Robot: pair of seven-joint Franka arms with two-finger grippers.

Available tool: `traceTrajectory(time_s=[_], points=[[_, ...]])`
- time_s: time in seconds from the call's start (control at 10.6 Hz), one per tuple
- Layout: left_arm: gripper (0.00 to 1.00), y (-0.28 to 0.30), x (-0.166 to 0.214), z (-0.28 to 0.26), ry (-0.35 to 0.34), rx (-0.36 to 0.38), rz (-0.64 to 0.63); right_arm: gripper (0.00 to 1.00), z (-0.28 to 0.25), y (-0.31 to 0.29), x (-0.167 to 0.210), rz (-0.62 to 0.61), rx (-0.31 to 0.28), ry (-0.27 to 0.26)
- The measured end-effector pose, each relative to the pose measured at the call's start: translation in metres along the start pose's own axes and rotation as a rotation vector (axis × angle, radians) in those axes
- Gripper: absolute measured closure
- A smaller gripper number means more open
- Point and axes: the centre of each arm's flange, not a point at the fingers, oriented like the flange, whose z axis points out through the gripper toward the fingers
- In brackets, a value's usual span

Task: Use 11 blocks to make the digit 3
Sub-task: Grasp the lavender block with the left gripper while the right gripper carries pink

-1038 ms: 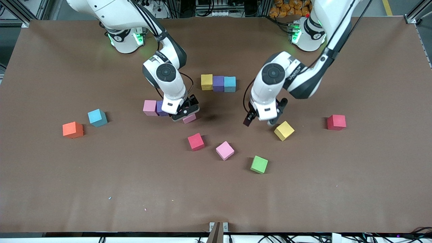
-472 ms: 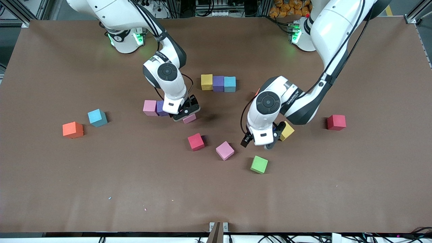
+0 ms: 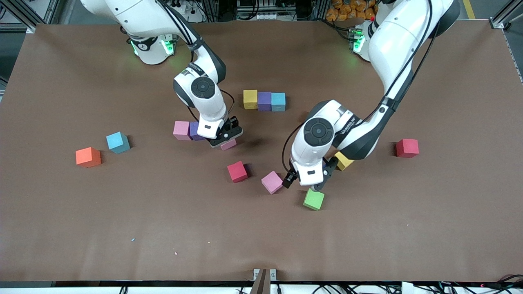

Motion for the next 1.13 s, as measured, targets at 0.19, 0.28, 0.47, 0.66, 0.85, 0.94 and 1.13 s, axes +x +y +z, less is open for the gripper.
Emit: traceTrajectory(time_s=[0.19,0.28,0.47,0.66,0.85,0.94,1.13], points=[[0.00,0.016,-0.010,-0.002,-0.011,-0.034,0.015,0.42,-0.002,0.004,0.002,0.013,-0.001,0.000],[0.00,0.019,-0.013,0.004,-0.012,-0.036,0.027,0.44,-0.002,0.010,0.004,0.038,-0.003,0.000],[0.00,0.020,-0.010,0.020,-0.007,-0.023,0.055,0.47,-0.003,0.017,0.006,0.142,-0.012,-0.020],[0.00,0.022,-0.008,0.026,-0.010,-0.022,0.068,0.47,-0.008,0.014,0.006,0.301,-0.030,-0.049],[0.00,0.023,-0.008,0.024,-0.010,-0.027,0.076,0.47,-0.022,0.002,0.005,0.427,-0.037,-0.049],[0.00,0.023,-0.010,0.028,-0.012,-0.023,0.079,0.47,-0.030,-0.011,0.004,0.483,-0.038,-0.044],[0.00,0.022,-0.016,0.041,-0.006,-0.008,0.088,0.47,-0.043,-0.039,-0.001,0.585,-0.028,-0.033]])
